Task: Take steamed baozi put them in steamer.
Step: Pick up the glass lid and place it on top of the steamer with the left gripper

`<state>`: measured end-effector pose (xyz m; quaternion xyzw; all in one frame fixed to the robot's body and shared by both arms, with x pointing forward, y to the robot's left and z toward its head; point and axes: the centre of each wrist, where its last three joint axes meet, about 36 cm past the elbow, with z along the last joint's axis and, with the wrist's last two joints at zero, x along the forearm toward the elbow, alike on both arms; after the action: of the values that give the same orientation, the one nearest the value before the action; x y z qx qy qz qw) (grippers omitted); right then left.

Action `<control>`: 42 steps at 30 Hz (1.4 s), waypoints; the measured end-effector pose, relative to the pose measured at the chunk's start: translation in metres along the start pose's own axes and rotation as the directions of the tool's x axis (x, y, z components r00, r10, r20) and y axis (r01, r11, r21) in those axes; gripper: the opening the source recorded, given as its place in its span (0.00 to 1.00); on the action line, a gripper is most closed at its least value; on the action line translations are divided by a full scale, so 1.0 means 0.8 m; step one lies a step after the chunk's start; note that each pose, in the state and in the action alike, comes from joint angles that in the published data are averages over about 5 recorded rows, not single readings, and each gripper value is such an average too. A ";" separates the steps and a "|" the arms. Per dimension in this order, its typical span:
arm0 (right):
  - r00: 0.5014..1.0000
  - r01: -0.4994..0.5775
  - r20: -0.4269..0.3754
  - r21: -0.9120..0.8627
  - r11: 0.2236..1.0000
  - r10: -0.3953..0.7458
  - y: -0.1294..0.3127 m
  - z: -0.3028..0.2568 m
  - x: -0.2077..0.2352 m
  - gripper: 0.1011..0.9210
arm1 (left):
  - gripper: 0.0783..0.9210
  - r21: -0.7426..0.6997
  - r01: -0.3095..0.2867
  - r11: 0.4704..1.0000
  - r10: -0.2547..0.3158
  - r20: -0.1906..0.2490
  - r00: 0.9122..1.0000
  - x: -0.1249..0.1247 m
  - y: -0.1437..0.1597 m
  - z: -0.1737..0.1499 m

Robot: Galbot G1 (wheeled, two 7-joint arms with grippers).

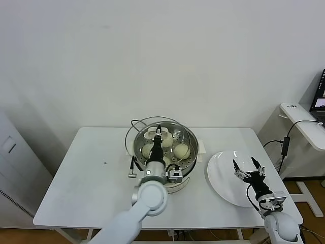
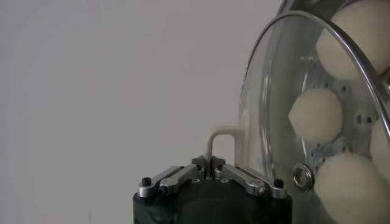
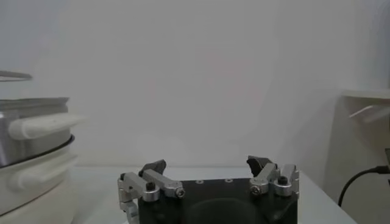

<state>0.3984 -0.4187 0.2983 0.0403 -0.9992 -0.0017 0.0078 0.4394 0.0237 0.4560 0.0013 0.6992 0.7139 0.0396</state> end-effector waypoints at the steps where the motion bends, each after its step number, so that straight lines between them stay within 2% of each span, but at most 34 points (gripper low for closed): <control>1: 1.000 0.000 0.000 0.000 1.000 0.000 0.000 0.000 0.000 0.88 | 0.04 -0.001 0.001 1.000 -0.001 0.001 1.000 -0.001 -0.001 -0.002; 19: 1.000 0.004 -0.004 0.004 1.000 -0.004 0.003 0.002 0.004 0.88 | 0.04 0.007 -0.015 1.000 0.015 0.020 1.000 -0.002 -0.011 -0.036; 42: 1.000 0.005 -0.007 0.002 1.000 -0.004 0.004 0.005 0.006 0.88 | 0.04 0.004 -0.030 1.000 0.030 0.006 1.000 -0.008 -0.027 -0.038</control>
<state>0.3930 -0.4161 0.2945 0.0426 -0.9990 -0.0006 0.0110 0.4451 -0.0062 0.4341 0.0142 0.7004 0.7129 0.0310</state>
